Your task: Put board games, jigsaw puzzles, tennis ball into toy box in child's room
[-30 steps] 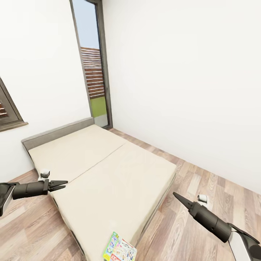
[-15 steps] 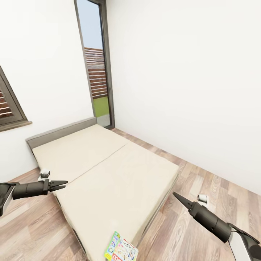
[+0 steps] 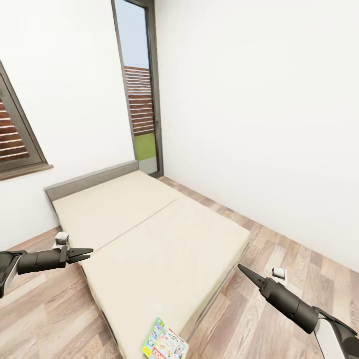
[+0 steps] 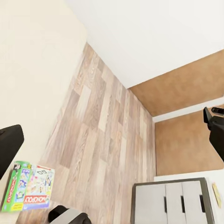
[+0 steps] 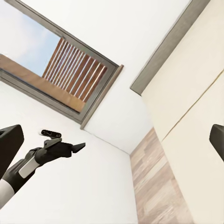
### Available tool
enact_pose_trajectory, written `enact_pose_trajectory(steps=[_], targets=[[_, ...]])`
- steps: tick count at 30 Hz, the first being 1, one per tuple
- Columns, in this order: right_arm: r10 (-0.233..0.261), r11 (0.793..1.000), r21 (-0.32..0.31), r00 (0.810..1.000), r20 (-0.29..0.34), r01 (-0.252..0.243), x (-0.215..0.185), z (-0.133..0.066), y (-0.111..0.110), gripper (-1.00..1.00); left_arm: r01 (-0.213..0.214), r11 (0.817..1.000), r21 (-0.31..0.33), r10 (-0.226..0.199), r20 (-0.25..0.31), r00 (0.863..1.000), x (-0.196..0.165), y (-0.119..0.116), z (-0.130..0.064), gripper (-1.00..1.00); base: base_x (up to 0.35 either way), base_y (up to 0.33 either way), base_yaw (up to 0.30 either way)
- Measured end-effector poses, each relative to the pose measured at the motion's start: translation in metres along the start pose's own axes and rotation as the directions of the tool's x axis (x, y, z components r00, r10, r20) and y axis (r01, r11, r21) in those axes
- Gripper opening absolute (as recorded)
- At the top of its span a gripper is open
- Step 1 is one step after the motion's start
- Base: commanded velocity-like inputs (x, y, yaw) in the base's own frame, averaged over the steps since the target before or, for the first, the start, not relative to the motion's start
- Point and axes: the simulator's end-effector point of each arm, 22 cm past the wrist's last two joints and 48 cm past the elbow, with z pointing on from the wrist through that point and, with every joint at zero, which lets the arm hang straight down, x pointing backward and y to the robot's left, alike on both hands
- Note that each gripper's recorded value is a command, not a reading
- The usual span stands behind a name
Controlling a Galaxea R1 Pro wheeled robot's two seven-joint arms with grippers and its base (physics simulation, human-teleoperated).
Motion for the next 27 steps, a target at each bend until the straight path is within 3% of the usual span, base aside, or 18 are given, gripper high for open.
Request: enact_pose_trajectory(steps=[7,27], targets=[[-0.002,1.000,-0.001,1.000,0.000,0.002,-0.0004,0.0001,0.0006,1.00,0.000,1.000,0.000,0.000,0.000,1.000,0.0000,-0.0002,0.0000,1.00,0.000,-0.173,0.150],[-0.007,1.000,-0.005,1.000,0.002,0.007,-0.0019,-0.0002,0.0034,1.00,-0.006,1.000,0.002,0.006,0.003,1.000,-0.0014,-0.0031,-0.0013,1.00,0.000,-0.268,0.272]])
